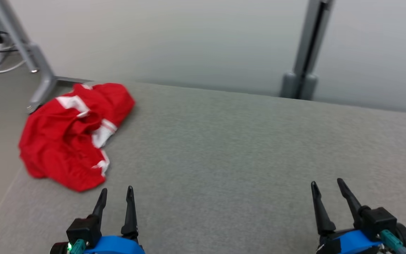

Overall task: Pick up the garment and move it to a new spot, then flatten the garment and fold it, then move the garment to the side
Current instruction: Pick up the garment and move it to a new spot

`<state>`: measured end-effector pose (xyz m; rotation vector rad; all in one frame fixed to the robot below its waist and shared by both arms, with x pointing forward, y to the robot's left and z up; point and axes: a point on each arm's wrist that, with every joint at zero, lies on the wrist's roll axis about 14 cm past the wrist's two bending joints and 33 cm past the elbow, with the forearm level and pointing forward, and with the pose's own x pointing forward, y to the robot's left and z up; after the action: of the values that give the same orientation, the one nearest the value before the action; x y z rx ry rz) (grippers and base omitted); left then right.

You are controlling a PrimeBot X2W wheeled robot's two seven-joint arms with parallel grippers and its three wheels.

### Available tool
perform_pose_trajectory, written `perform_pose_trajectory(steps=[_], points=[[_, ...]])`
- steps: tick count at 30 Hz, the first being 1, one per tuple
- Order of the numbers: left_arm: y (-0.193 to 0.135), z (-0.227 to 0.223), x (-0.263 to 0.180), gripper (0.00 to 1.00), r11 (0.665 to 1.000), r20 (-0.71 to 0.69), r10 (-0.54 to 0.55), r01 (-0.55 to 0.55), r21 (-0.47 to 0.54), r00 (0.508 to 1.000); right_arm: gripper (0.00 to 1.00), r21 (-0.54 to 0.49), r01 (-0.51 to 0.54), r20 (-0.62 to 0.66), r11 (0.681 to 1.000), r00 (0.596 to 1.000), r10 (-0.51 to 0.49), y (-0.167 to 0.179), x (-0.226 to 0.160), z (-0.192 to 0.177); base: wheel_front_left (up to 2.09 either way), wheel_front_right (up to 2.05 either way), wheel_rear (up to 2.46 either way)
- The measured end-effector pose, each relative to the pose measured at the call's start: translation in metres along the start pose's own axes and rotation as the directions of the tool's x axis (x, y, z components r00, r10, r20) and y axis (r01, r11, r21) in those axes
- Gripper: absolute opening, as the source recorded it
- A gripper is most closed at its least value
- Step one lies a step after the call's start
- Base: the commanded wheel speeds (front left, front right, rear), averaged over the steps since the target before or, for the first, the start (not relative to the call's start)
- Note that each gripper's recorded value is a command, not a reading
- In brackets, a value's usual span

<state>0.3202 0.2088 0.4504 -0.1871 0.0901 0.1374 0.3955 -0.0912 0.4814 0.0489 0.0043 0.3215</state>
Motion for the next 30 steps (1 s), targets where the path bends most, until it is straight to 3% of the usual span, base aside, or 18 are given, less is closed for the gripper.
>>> perform_pose_trajectory(steps=[7,14,24,30], points=[[0.048,0.004,-0.03,1.0,0.987,0.022,0.162,-0.162,-0.026,0.987,1.0,0.003,-0.185,-0.012,0.983,0.983,0.185,0.061,0.026,-0.005,0.0,0.0,0.0],[0.073,-0.002,-0.053,1.0,0.966,0.006,0.258,-0.258,-0.034,0.966,1.0,0.017,-0.284,-0.036,0.959,0.958,0.284,0.095,0.036,-0.015,0.0,0.0,0.0],[0.075,-0.001,-0.039,1.0,0.966,-0.002,0.255,-0.255,-0.04,0.967,1.0,0.02,-0.252,-0.058,0.968,0.966,0.252,0.081,0.037,-0.025,0.0,0.0,0.0],[0.102,0.07,0.009,1.0,0.965,0.165,0.233,-0.249,0.085,0.958,1.0,0.004,-0.198,-0.079,0.98,0.977,0.198,0.059,0.04,-0.036,0.0,0.0,0.0]])
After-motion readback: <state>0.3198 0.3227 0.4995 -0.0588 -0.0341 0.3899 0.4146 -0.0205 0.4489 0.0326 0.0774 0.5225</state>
